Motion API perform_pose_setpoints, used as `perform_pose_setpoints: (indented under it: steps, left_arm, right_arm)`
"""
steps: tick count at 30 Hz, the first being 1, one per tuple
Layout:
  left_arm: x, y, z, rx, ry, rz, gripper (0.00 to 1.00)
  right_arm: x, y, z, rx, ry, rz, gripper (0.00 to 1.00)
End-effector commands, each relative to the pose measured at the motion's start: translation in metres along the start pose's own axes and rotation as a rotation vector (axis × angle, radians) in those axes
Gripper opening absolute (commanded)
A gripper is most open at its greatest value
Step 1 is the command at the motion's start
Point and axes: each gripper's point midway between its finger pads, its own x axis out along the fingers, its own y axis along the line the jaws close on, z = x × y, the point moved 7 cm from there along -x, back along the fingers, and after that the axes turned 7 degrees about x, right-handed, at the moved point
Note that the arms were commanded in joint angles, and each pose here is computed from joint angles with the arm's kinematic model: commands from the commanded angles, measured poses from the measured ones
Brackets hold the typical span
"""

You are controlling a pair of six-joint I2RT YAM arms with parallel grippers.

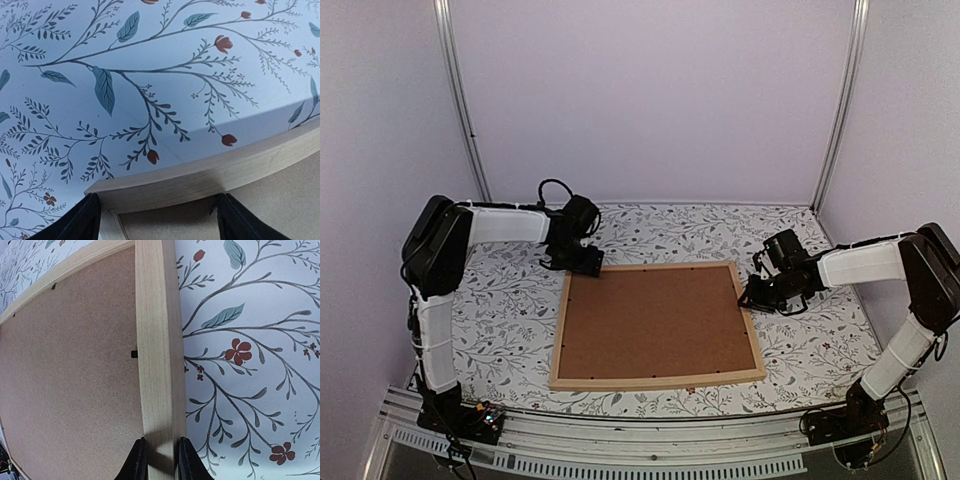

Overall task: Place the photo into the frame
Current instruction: Press the fastener onto the backboard.

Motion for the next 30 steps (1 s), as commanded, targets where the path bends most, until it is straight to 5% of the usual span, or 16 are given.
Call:
perform_pose_setpoints:
  steps: [1,30]
  left_arm:
    - [0.025,-0.009,-0.024,0.043,0.092,0.023,0.82]
    - [-0.006,0.008,-0.060,0.092,0.260,0.085,0.82]
  right_arm:
    - [0.014,-0.019,-0.034,0.024,0.136,-0.063,0.06]
    - [0.015,-0.021,-0.034,0.039,0.139,-0.080,0.05]
